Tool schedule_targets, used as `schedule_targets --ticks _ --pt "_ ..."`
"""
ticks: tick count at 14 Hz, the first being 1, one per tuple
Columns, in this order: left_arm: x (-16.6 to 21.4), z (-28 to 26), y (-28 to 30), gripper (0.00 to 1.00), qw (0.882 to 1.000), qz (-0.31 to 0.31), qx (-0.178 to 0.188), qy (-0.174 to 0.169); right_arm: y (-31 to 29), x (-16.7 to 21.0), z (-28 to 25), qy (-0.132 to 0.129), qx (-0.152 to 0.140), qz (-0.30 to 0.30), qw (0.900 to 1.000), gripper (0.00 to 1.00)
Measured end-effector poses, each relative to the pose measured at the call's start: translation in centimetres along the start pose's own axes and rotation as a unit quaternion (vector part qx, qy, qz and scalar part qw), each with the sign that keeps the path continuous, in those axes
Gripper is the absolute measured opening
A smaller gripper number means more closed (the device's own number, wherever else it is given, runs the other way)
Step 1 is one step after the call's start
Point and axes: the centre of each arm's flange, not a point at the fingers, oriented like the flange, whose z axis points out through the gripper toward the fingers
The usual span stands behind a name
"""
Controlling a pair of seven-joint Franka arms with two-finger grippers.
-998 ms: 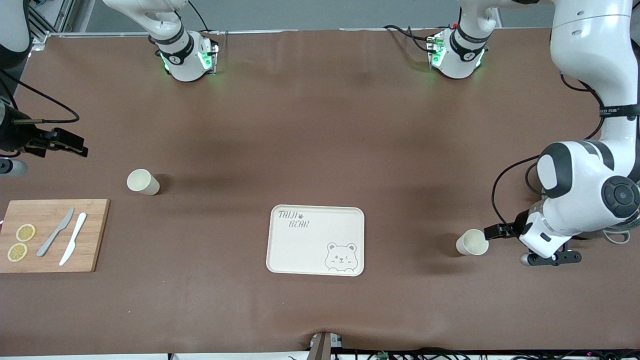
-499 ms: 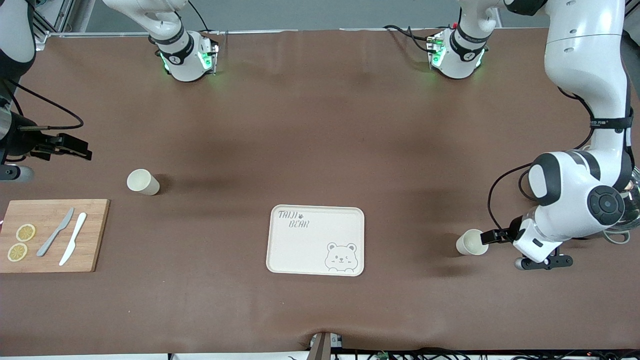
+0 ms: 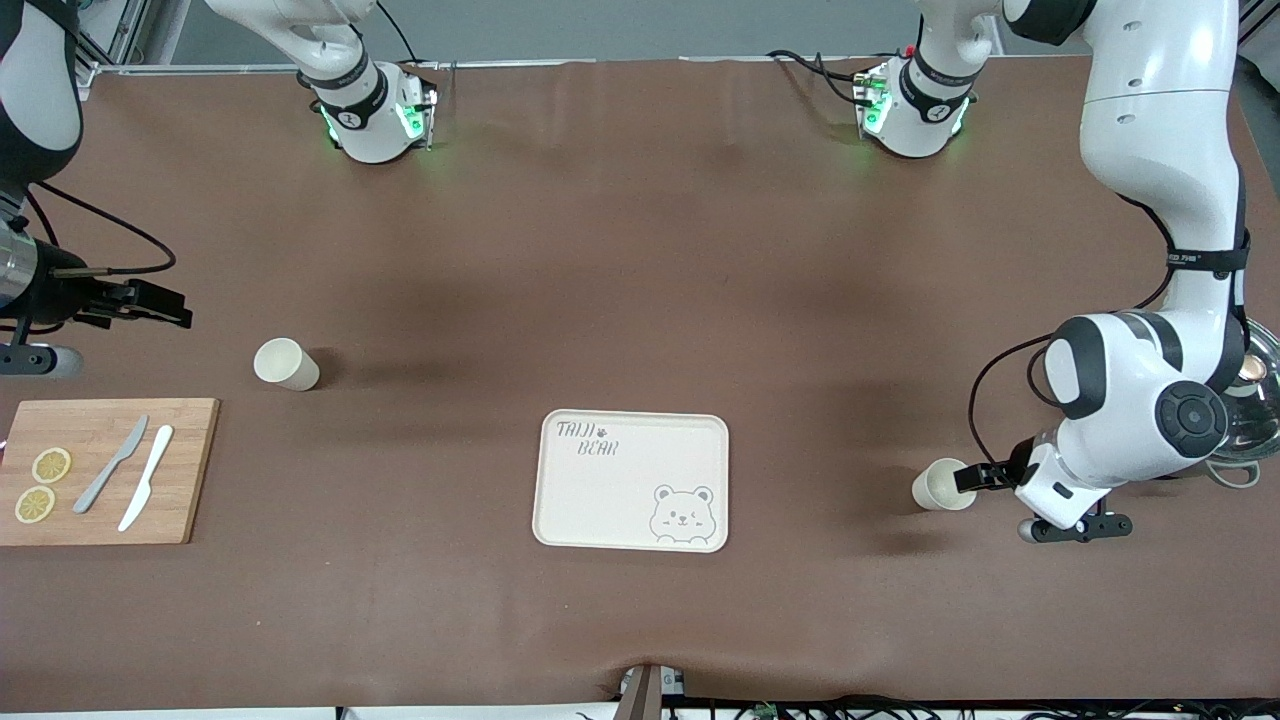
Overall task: Place white IKEA cup upright on tray with both arms
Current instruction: 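Lower the left gripper around the cup while the right gripper reaches the other cup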
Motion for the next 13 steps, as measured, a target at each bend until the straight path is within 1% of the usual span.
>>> schedule_targets --ticks 4,5,8,13 --pt "0.1 1.0 0.0 1.0 1.0 0.0 0.001 0.001 0.0 0.7 1.0 -0.004 0.0 0.0 1.0 1.0" --pt "0.1 1.4 0.0 1.0 1.0 0.0 0.001 0.004 0.0 0.9 1.4 -0.007 0.0 0.0 1.0 1.0" --pt "0.2 2.7 -0.1 1.0 1.0 0.0 0.003 0.008 0.2 2.1 3.9 -0.027 0.001 0.001 1.0 1.0" --pt "0.3 4.5 -0.1 1.0 1.0 0.003 0.005 0.012 0.4 2.8 5.5 -0.04 0.001 0.003 0.999 1.0"
